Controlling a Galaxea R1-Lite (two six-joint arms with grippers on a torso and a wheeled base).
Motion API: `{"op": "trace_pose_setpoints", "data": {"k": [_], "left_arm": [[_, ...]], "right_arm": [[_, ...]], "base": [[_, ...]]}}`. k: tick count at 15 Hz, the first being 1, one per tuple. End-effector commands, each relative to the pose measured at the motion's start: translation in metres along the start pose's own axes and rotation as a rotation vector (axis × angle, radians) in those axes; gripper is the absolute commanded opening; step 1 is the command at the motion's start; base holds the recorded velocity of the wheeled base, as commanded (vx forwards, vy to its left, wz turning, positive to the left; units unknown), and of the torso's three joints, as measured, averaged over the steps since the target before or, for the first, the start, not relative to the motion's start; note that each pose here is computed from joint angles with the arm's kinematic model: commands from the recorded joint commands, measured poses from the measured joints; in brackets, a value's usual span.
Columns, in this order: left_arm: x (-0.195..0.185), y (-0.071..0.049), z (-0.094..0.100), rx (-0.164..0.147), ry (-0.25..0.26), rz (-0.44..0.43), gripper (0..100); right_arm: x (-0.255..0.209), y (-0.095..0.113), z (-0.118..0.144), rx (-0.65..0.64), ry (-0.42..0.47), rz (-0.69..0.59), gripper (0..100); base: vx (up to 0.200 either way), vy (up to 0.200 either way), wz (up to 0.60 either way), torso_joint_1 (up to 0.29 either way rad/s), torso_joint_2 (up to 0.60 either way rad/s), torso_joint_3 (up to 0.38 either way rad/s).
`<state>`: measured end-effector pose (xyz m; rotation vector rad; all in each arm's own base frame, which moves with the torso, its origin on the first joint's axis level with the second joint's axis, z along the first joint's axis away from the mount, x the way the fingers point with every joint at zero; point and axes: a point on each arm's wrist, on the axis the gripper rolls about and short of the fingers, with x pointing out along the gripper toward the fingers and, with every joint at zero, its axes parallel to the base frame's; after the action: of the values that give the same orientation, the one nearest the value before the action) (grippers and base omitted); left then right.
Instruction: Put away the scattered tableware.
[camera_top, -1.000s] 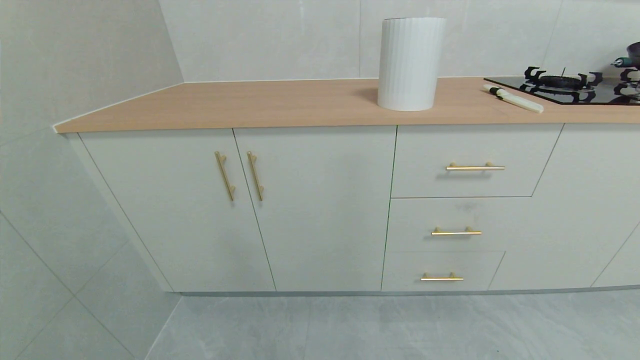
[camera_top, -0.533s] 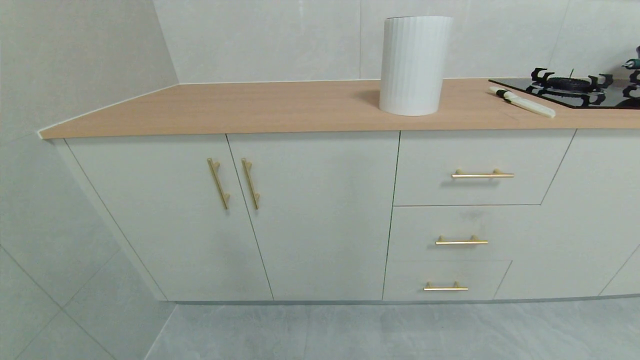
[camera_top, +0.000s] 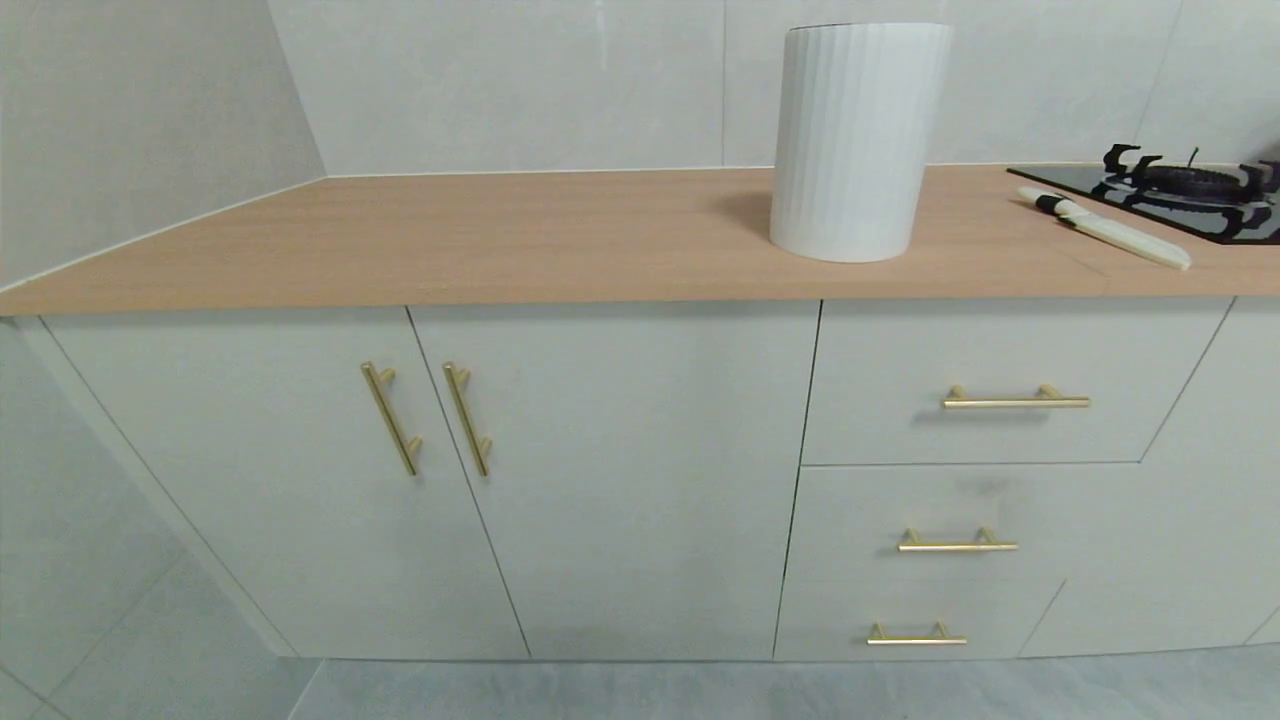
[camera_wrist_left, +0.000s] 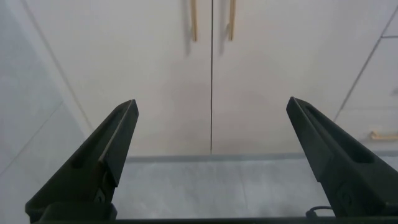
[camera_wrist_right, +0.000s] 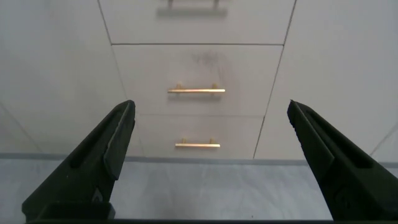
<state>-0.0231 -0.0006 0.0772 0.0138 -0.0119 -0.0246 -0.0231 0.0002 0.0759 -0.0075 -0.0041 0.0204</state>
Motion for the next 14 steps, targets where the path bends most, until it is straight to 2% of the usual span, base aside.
{"op": "trace_pose_setpoints", "data": {"k": [1,2,11,14], "left_arm": [[0.0001,0.0000,0.0001,0.000,0.001,0.000,100],[0.0001,0.0000,0.0001,0.000,0.001,0.000,100],[0.0001,0.0000,0.0001,0.000,0.001,0.000,100],[0.0001,0.0000,0.0001,0.000,0.001,0.000,100]], "right_arm": [[0.0002,0.0000,0.0000,0.000,0.003,0.001,100],[0.0002,0.0000,0.0000,0.000,0.003,0.001,100],[0.0002,0.0000,0.0000,0.000,0.003,0.001,100],[0.0002,0.0000,0.0000,0.000,0.003,0.001,100]], "base": [[0.200,0.000,0.00,0.007,0.01,0.002],[0.200,0.000,0.00,-0.002,0.01,0.002],[0.000,0.000,0.00,0.000,0.00,0.000],[0.000,-0.200,0.00,0.001,0.00,0.007]]}}
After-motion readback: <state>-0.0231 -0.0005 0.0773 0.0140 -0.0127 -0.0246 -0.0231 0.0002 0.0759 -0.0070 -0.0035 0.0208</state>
